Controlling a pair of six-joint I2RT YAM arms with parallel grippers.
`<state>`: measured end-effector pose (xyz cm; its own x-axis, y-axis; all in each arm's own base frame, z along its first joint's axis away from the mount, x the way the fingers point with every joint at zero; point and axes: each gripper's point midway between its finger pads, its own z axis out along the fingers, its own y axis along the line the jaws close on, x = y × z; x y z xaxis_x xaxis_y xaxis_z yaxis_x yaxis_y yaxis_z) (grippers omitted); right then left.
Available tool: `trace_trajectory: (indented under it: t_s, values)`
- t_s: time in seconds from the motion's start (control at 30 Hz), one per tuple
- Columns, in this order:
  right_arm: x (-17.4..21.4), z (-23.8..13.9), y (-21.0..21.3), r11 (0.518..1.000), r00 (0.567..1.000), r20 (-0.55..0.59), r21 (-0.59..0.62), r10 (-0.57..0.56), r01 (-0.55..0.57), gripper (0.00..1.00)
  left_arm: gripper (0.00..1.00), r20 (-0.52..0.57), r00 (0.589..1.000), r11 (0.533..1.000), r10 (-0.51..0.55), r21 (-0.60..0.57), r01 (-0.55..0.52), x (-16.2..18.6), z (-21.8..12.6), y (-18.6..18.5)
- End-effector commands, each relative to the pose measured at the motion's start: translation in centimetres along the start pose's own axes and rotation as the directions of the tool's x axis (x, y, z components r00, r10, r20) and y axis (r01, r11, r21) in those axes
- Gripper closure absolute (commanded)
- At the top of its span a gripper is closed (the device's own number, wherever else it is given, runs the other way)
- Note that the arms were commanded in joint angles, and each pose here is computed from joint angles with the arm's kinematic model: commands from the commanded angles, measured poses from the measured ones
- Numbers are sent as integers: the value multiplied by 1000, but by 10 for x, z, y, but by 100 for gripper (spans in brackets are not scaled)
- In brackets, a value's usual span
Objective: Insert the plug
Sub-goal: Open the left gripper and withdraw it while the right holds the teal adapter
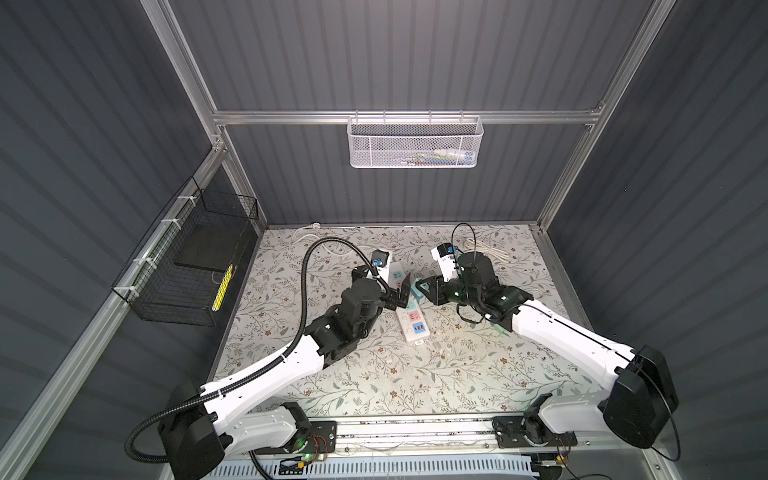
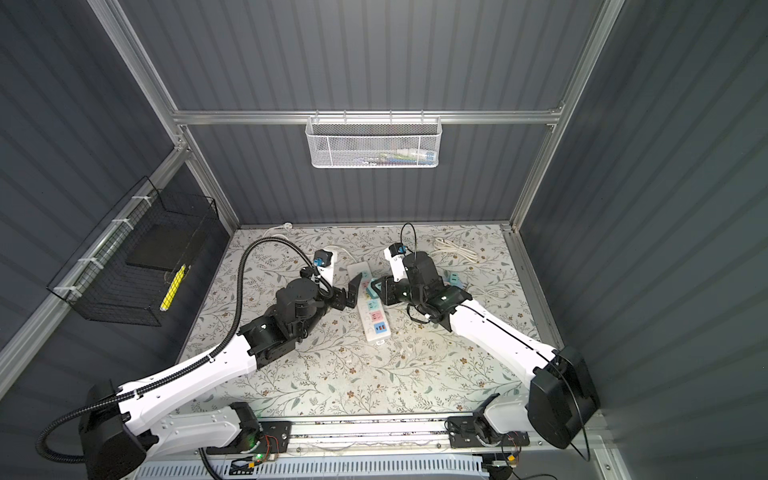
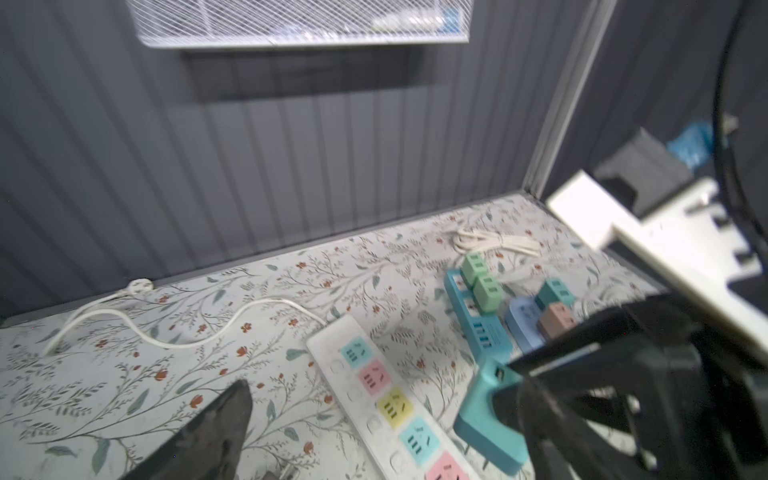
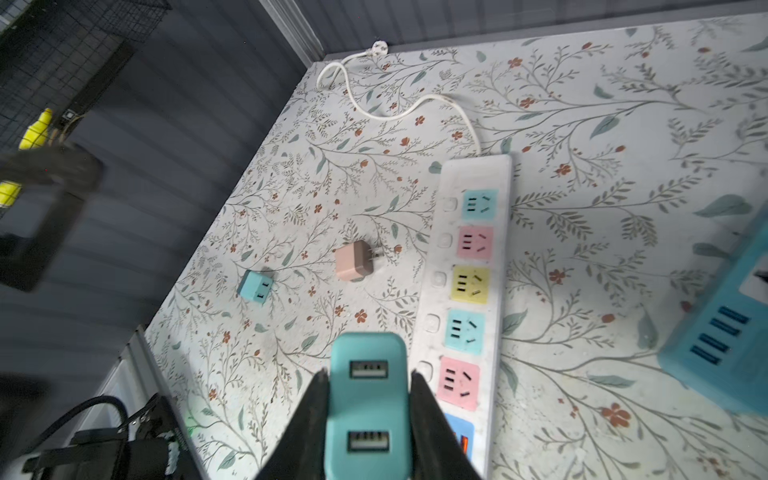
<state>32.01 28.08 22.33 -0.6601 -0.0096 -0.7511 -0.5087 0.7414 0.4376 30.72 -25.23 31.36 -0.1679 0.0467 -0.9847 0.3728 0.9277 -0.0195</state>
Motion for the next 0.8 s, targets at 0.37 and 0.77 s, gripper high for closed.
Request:
trace_trajectory:
  t_s: [0.37,0.77]
  values:
    - [-22,30,-32,980,989,96,179,-110,92,75,0,-163,962,947,-219,-273,169,20,72,87]
    - [-14,71,-61,950,980,98,279,-173,140,75,0,-258,915,918,-311,-330,218,68,86,116]
